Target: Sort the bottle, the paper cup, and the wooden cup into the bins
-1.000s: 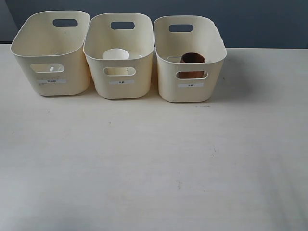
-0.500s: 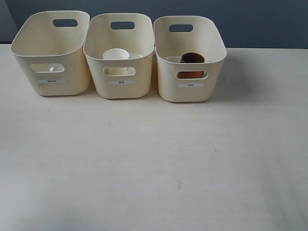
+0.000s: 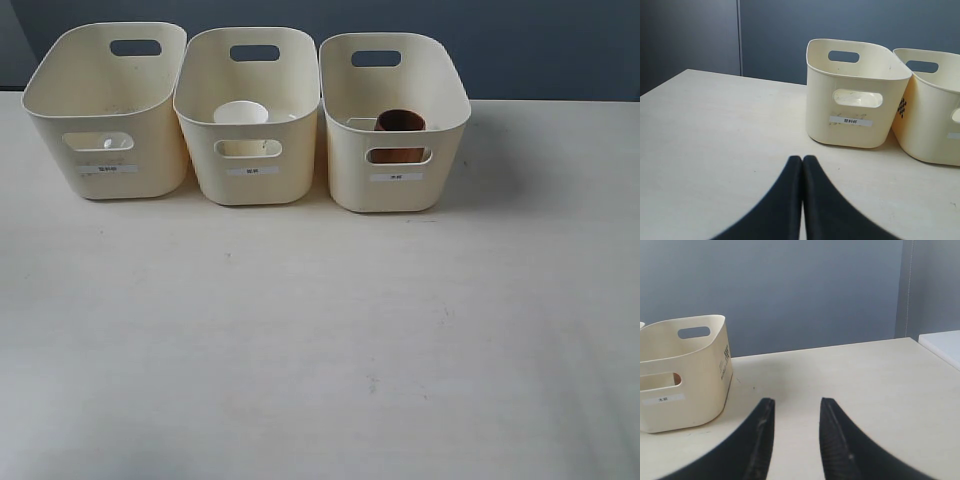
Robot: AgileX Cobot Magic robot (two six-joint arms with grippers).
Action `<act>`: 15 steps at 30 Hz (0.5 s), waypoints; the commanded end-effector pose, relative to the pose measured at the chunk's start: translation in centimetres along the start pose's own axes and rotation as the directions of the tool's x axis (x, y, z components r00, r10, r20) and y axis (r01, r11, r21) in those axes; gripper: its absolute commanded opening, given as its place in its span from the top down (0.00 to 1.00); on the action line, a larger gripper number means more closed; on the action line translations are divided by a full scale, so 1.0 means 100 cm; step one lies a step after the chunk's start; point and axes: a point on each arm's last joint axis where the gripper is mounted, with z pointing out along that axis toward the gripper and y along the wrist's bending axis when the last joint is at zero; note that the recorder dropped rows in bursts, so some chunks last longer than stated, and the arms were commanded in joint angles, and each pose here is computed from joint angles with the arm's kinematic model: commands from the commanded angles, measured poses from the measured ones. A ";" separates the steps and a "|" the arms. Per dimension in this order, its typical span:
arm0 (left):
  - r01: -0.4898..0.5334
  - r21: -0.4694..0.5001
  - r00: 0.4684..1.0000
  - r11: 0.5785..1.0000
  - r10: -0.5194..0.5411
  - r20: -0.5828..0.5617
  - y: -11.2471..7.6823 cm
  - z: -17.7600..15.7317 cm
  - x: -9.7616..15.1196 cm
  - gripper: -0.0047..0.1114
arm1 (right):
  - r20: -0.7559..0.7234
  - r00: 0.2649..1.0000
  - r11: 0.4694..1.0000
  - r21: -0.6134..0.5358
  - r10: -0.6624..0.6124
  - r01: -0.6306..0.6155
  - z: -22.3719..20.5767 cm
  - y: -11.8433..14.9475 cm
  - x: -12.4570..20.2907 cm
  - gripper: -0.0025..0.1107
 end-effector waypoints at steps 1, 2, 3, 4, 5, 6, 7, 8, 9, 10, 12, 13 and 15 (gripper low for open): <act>0.000 0.004 1.000 1.000 0.000 0.008 0.000 0.000 0.000 0.96 | 0.008 1.000 1.000 0.005 -0.002 0.002 0.000 0.000 0.000 0.70; 0.000 0.004 1.000 1.000 0.000 0.008 0.000 0.000 0.000 0.96 | 0.008 1.000 1.000 0.005 -0.002 0.002 0.000 0.000 0.000 0.70; 0.000 0.004 1.000 1.000 0.000 0.008 0.000 0.000 0.000 0.96 | 0.008 1.000 1.000 0.005 -0.002 0.002 0.000 0.000 0.000 0.70; 0.000 0.004 1.000 1.000 0.000 0.008 0.000 0.000 0.000 0.96 | 0.008 1.000 1.000 0.005 -0.002 0.002 0.000 0.000 0.000 0.70; 0.000 0.004 1.000 1.000 0.000 0.008 0.000 0.000 0.000 0.96 | 0.008 1.000 1.000 0.005 -0.002 0.002 0.000 0.000 0.000 0.70; 0.000 0.004 1.000 1.000 0.000 0.008 0.000 0.000 0.000 0.96 | 0.008 1.000 1.000 0.005 -0.002 0.002 0.000 0.000 0.000 0.70; 0.000 0.004 1.000 1.000 0.000 0.008 0.000 0.000 0.000 0.96 | 0.008 1.000 1.000 0.005 -0.002 0.002 0.000 0.000 0.000 0.70; 0.000 0.004 1.000 1.000 0.000 0.008 0.000 0.000 0.000 0.96 | 0.008 1.000 1.000 0.005 -0.002 0.002 0.000 0.000 0.000 0.70; 0.000 0.004 1.000 1.000 0.000 0.008 0.000 0.000 0.000 0.96 | 0.008 1.000 1.000 0.005 -0.002 0.002 0.000 0.000 0.000 0.70; 0.000 0.004 1.000 1.000 0.000 0.008 0.000 0.000 0.000 0.96 | 0.008 1.000 1.000 0.005 -0.002 0.002 0.000 0.000 0.000 0.70; 0.000 0.004 1.000 1.000 0.000 0.008 0.000 0.000 0.000 0.96 | 0.008 1.000 1.000 0.005 -0.002 0.002 0.000 0.000 0.000 0.70; 0.000 0.004 1.000 1.000 0.000 0.008 0.000 0.000 0.000 0.96 | 0.008 1.000 1.000 0.005 -0.002 0.002 0.000 0.000 0.000 0.70; 0.000 0.004 1.000 1.000 0.000 0.008 0.000 0.000 0.000 0.96 | 0.008 1.000 1.000 0.005 -0.002 0.002 0.000 0.000 0.000 0.70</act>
